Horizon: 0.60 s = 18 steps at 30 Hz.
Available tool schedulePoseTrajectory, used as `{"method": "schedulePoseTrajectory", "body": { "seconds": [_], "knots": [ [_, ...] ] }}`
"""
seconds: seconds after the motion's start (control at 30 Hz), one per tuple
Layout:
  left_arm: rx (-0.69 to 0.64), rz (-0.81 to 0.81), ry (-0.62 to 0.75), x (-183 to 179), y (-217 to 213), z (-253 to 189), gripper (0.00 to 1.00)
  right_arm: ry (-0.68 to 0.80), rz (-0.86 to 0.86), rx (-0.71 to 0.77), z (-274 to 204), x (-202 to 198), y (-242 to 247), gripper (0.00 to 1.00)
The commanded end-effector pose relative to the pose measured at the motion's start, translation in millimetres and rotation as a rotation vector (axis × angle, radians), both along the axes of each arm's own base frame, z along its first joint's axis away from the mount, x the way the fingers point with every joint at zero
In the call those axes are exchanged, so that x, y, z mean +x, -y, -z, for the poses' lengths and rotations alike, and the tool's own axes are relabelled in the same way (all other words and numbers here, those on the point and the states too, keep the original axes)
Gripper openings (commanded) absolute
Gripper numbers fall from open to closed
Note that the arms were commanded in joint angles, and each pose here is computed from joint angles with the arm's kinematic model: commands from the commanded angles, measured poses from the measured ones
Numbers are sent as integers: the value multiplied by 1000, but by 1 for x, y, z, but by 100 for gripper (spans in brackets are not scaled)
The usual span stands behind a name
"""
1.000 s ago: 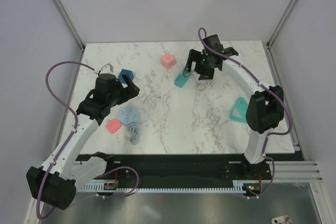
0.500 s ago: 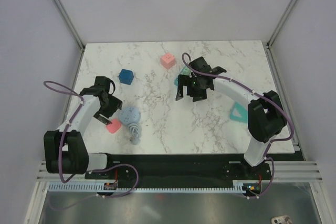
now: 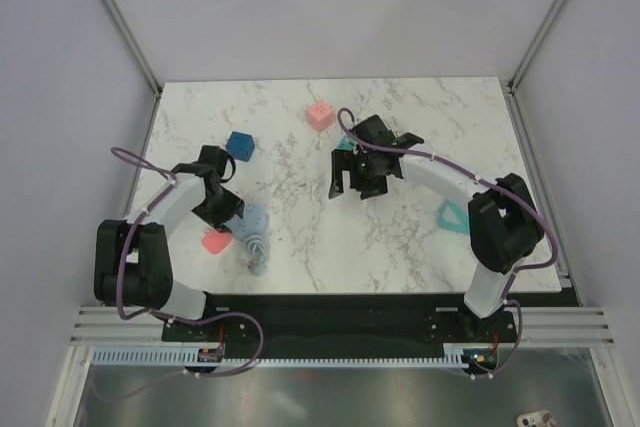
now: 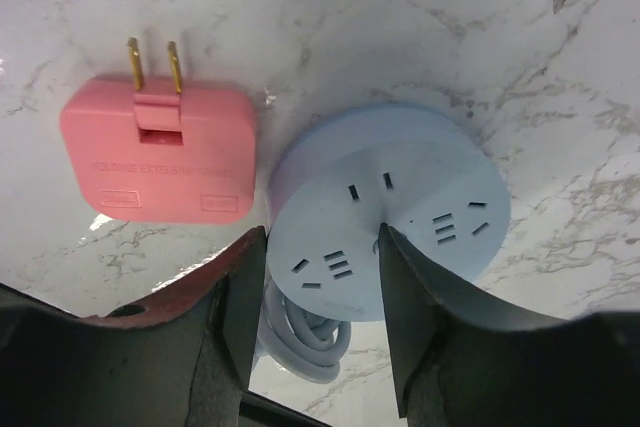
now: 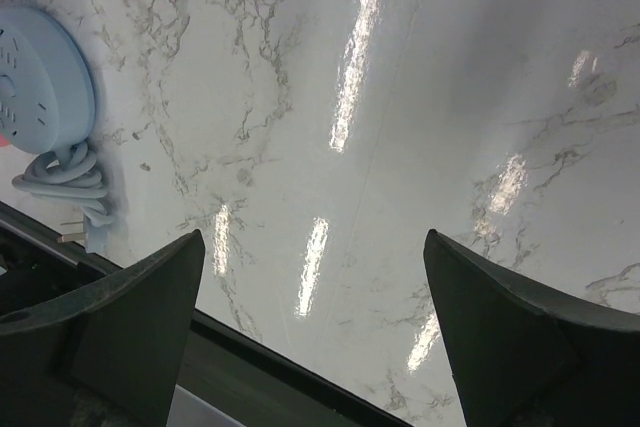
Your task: Insert the plug
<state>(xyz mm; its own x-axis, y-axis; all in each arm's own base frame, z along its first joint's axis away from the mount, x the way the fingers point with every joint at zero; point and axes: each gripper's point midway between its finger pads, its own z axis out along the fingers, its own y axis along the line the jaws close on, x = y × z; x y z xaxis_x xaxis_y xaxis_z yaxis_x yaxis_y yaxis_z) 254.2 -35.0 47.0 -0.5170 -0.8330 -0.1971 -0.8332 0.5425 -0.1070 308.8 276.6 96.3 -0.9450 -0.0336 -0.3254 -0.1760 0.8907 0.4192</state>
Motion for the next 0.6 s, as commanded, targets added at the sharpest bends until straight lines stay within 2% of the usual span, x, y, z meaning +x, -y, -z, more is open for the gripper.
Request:
{"method": "schedulePoseTrajectory", "body": {
  "seconds": [0.0, 0.2, 0.43, 0.47, 0.5, 0.57],
  "knots": [
    [-52, 71, 34, 12, 31, 3, 54, 58, -1, 34, -16, 7, -10, 98],
    [-81, 225, 80, 29, 78, 1, 53, 68, 0, 27, -18, 4, -10, 98],
    [-125, 518, 278, 69, 143, -33, 52, 68, 5, 11, -16, 1, -5, 97],
    [-126, 530, 295, 73, 144, -38, 47, 73, 4, 12, -17, 1, -6, 98],
    [-108, 532, 313, 77, 142, -44, 46, 77, 5, 7, -18, 2, -4, 98],
    [-86, 472, 358, 79, 133, -62, 52, 89, 8, 4, -22, 2, -2, 97]
  ]
}}
